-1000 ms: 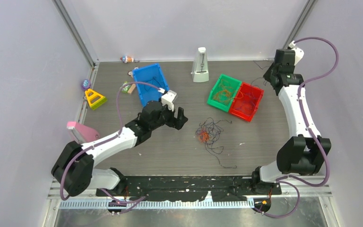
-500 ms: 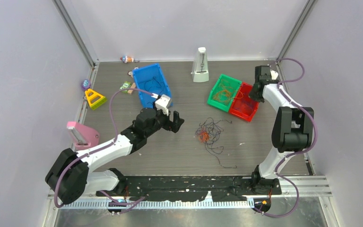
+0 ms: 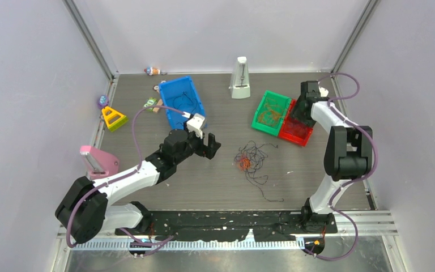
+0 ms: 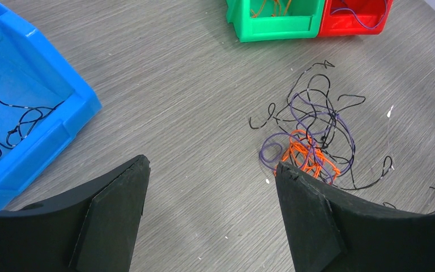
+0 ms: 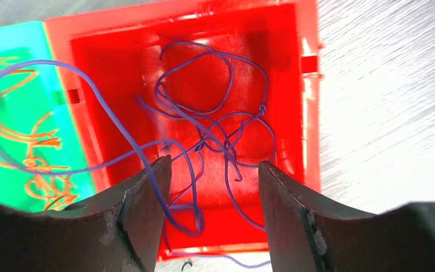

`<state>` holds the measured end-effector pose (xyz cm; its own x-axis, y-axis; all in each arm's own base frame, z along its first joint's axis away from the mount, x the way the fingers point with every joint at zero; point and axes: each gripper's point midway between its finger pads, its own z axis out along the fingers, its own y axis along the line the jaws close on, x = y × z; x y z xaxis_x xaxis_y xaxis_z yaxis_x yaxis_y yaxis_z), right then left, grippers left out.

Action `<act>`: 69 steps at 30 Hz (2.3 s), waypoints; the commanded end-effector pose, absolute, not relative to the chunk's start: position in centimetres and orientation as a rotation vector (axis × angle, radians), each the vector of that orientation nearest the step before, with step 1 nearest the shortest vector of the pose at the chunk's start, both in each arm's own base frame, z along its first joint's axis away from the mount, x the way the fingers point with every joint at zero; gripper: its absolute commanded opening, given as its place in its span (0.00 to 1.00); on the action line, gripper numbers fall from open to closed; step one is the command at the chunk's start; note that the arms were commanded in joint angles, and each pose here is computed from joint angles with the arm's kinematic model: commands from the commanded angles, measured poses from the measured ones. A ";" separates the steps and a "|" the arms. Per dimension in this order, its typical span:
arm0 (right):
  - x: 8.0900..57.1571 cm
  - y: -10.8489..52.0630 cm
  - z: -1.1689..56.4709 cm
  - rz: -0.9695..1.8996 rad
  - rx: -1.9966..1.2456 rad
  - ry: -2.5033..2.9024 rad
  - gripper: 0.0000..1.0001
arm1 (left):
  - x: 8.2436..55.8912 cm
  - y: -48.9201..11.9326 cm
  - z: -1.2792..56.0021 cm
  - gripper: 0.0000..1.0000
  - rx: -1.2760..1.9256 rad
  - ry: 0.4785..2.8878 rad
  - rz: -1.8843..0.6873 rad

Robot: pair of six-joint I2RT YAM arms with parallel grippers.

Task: Untangle the cables
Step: Place the cable in the bin, then untie the cable.

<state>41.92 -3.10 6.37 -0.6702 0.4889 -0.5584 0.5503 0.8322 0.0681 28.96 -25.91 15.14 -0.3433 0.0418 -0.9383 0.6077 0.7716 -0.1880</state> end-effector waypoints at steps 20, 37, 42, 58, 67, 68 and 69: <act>43.0 -4.0 16.4 -0.104 0.657 2.213 0.73 | 29.8 -26.1 17.6 0.83 0.480 1.766 -0.633; 40.7 1.7 18.4 0.131 0.375 2.185 0.70 | 28.9 -28.2 17.1 0.84 0.585 1.765 -0.736; 35.6 7.5 17.4 0.268 0.154 2.239 0.68 | 27.7 -31.5 16.0 0.82 0.730 1.816 -0.877; 27.7 14.6 9.0 0.514 -0.128 2.382 0.61 | 26.0 -37.6 12.1 0.69 0.866 1.982 -1.135; 28.8 15.4 8.2 0.525 -0.126 2.379 0.10 | 26.5 -39.5 10.0 0.24 0.876 2.079 -1.197; 28.8 15.3 8.7 0.524 -0.123 2.363 0.08 | 26.5 -39.6 9.8 0.11 0.879 2.088 -1.198; 29.0 15.0 9.1 0.500 -0.110 2.349 0.06 | 26.7 -39.6 9.8 0.00 0.878 2.095 -1.187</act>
